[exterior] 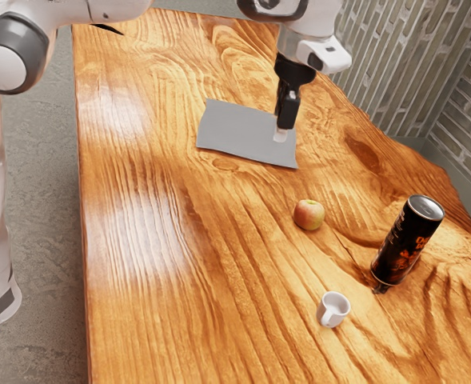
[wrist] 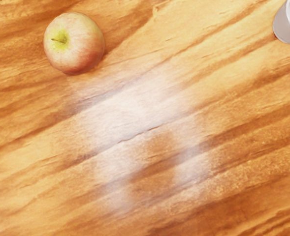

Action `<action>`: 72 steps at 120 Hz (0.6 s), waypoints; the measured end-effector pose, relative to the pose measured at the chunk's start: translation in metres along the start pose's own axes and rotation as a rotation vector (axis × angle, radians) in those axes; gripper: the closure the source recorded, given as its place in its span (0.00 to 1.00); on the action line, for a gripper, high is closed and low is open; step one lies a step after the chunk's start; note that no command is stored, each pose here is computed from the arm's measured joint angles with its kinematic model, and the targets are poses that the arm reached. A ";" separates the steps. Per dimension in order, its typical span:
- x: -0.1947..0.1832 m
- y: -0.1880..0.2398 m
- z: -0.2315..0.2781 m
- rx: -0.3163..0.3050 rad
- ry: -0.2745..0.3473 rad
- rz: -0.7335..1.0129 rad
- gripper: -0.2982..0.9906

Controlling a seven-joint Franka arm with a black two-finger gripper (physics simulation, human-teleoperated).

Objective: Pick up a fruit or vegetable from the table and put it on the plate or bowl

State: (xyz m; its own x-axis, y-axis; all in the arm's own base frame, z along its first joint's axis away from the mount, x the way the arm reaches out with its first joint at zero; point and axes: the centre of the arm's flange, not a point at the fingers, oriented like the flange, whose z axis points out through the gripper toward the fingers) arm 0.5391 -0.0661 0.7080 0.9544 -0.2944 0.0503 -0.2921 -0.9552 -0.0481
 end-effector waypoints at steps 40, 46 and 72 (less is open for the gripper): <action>0.044 0.006 0.088 0.020 0.052 0.175 0.23; 0.054 -0.017 0.107 0.022 0.059 0.159 0.23; 0.091 -0.055 0.158 0.014 0.116 0.179 0.23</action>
State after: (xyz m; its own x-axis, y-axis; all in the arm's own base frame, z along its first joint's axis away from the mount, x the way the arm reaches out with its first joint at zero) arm 0.6518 -0.0352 0.5580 0.8735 -0.4619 0.1540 -0.4547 -0.8870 -0.0807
